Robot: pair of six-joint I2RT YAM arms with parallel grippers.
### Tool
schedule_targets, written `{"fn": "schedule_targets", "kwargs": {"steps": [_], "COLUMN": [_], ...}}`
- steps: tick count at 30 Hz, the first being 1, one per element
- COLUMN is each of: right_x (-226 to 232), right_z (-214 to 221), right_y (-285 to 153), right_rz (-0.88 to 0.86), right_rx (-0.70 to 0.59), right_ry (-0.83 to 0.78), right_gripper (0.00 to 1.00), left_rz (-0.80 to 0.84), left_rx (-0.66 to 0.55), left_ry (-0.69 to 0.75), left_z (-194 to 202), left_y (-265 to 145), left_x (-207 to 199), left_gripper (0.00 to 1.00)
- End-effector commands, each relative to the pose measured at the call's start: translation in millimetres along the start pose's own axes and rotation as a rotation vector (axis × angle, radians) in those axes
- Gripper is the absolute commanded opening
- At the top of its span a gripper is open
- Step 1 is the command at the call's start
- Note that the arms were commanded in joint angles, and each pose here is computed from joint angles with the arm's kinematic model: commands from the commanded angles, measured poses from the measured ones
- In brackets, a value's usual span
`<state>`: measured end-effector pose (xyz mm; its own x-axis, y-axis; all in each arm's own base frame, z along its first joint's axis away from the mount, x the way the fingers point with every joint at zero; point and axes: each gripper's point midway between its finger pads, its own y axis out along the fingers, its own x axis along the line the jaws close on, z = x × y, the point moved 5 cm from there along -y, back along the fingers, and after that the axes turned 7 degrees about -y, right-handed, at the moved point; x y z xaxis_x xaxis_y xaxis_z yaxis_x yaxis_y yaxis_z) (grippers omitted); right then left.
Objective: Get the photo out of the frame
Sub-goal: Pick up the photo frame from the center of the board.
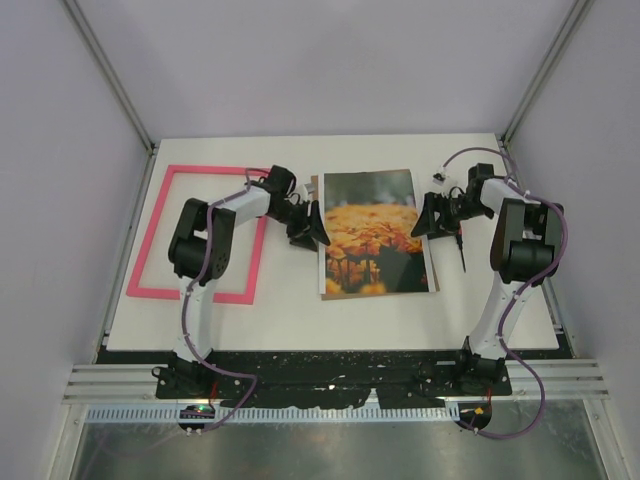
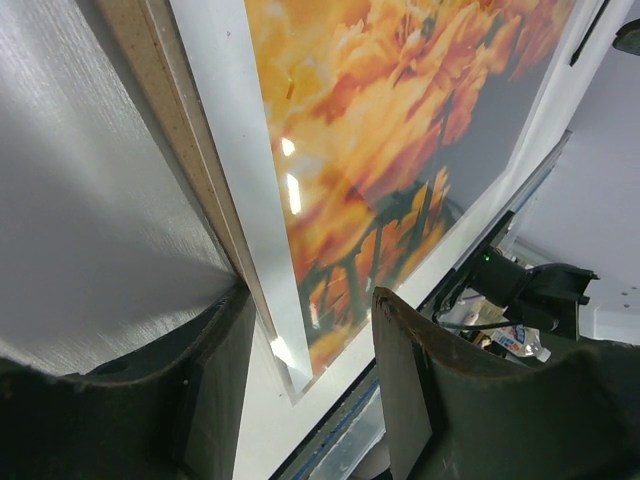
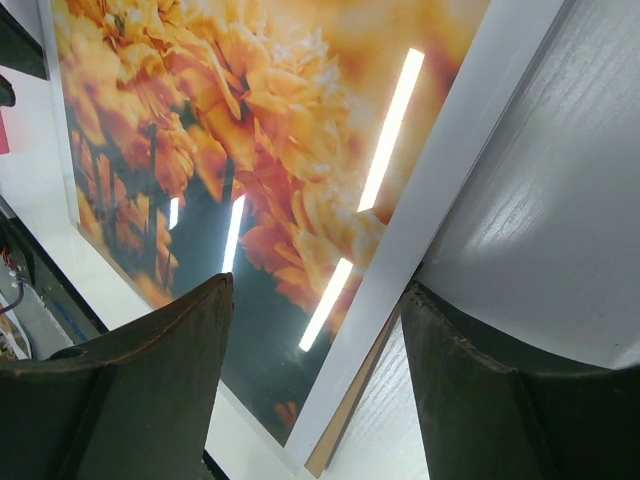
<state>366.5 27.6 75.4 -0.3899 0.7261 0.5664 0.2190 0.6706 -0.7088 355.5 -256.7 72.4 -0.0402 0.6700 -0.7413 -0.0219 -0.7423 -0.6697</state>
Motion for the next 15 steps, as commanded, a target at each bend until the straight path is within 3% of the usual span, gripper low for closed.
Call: {"fn": "schedule_targets", "kwargs": {"steps": [1,15], "right_x": [61,40], "right_z": [-6,13], "right_y": [6,27], "right_rz": [-0.342,-0.229], "right_rx": [-0.031,0.082], "right_ry": [0.022,0.055], "right_gripper": [0.71,0.68], "left_rz": [0.167,0.415], "left_rx": [-0.011,-0.055], "left_ry": [0.141,0.287], "left_z": [-1,3], "left_y": [18,-19], "left_x": [-31,-90], "left_gripper": [0.53,0.56]}}
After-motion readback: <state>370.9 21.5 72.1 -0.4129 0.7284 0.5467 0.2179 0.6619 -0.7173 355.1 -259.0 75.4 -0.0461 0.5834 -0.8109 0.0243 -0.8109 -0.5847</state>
